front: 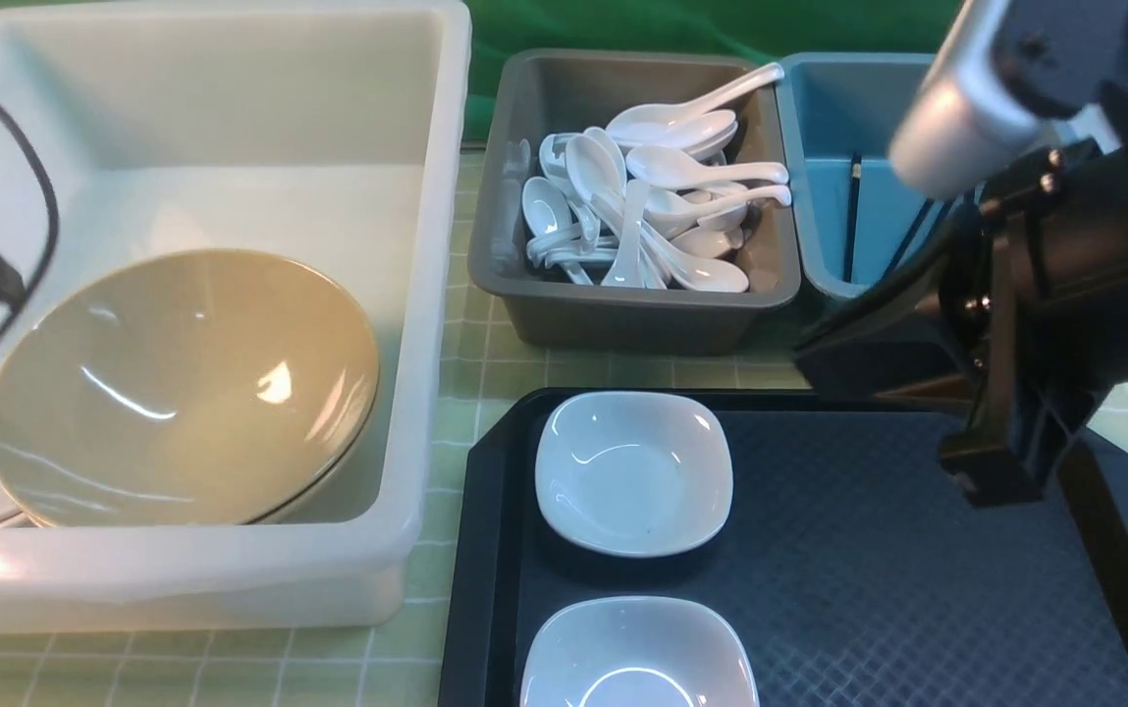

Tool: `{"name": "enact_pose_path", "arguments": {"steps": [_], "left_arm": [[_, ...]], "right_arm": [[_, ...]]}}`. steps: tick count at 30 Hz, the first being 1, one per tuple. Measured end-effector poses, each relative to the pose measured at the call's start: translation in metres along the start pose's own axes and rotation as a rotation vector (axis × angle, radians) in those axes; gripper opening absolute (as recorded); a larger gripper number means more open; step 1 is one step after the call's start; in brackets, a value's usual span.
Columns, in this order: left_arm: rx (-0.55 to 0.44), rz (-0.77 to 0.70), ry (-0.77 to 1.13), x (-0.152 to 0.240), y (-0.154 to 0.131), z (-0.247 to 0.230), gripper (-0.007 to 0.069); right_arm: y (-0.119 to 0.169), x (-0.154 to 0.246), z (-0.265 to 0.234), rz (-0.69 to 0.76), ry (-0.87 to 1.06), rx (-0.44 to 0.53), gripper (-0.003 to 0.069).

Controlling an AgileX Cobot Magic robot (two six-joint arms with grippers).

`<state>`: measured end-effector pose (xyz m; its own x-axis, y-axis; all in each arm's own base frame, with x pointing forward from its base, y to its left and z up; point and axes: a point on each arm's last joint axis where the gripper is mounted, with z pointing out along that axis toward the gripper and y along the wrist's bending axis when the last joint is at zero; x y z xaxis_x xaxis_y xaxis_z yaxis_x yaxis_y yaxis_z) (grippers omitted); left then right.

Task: On green table put chopsticks spoon bowls plates into blue grey white boxes.
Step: 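Grasp the small white bowl on the black tray by its rim with the left gripper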

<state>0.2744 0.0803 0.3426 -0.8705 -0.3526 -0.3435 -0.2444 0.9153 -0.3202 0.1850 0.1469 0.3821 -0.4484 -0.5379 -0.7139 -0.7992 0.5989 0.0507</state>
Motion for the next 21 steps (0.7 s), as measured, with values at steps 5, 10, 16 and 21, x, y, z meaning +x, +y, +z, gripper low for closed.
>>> {"name": "enact_pose_path", "arguments": {"steps": [5,10,16,21], "left_arm": [[0.217,0.369,-0.065,0.021,-0.072,-0.021,0.0645],[0.427,0.651,0.034,0.058,-0.148,-0.012,0.0607],[0.509,0.730,0.224,0.099,-0.220,0.039,0.0572],[0.396,0.726,0.358,0.109,-0.257,0.101,0.0572]], "right_arm": [[-0.001,0.020,0.013,0.043,0.069,0.004,0.0088],[0.000,0.037,0.020,0.079,0.100,0.006,0.0095],[0.004,0.039,0.007,0.068,0.051,0.019,0.0103],[0.012,0.040,-0.016,0.047,-0.023,0.035,0.0111]]}}
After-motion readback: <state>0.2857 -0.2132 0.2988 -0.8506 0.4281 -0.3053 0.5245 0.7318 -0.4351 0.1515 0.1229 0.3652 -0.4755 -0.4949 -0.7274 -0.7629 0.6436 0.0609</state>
